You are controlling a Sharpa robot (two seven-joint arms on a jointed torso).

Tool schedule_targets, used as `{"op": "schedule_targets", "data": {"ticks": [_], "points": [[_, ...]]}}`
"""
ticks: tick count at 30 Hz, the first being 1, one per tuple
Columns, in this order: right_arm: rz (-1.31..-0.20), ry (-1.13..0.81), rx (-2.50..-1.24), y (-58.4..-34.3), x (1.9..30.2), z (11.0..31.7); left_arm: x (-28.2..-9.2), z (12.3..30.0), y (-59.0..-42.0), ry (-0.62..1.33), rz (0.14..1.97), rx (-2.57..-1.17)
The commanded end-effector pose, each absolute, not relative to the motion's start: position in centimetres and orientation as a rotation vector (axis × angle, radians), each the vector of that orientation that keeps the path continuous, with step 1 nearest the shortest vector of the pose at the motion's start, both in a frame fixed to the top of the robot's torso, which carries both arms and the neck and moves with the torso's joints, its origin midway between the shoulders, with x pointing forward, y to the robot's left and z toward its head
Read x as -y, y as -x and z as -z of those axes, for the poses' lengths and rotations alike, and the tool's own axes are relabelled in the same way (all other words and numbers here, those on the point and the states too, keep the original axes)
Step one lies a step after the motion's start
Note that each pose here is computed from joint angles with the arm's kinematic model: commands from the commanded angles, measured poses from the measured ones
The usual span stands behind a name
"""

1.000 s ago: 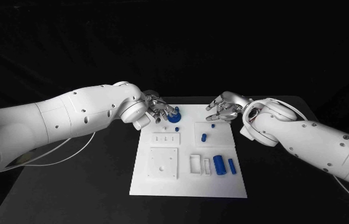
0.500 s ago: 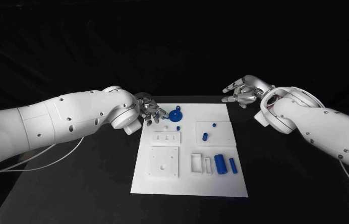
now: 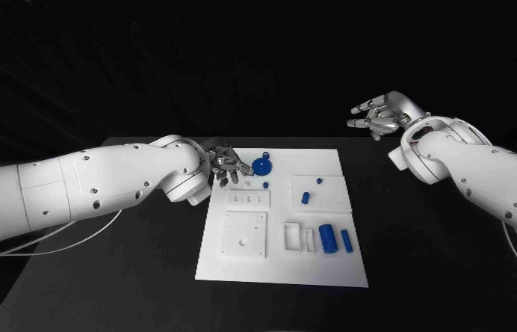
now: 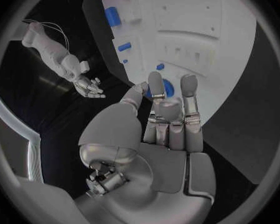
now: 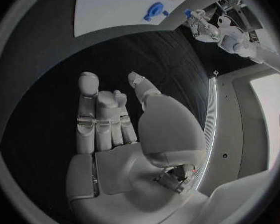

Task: Assemble the parts on the task board

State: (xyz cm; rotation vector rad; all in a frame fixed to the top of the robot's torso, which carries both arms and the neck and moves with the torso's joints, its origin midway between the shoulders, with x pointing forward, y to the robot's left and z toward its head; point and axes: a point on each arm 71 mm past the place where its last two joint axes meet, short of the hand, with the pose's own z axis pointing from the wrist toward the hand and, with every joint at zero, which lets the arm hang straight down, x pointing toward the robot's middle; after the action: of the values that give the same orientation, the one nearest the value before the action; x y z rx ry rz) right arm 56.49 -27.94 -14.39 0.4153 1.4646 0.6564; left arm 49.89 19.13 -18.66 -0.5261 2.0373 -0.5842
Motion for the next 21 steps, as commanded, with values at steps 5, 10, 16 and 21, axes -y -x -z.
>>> {"op": "schedule_targets", "data": {"ticks": [5,10,16,21], "points": [[-0.683,-0.449,-1.426,-56.7,27.6,14.1,-18.9,19.6,-49.4,0.541,0.575,-2.01],[-0.681,-0.456,-1.431,-56.8,27.4,14.1,-18.7,20.6,-49.1,0.557,0.568,-2.041],[-0.676,-0.463,-1.438,-57.0,27.3,14.1,-18.6,21.5,-48.8,0.587,0.56,-2.092],[-0.67,-0.469,-1.445,-57.1,27.3,14.1,-18.6,21.9,-48.8,0.615,0.55,-2.137]]}}
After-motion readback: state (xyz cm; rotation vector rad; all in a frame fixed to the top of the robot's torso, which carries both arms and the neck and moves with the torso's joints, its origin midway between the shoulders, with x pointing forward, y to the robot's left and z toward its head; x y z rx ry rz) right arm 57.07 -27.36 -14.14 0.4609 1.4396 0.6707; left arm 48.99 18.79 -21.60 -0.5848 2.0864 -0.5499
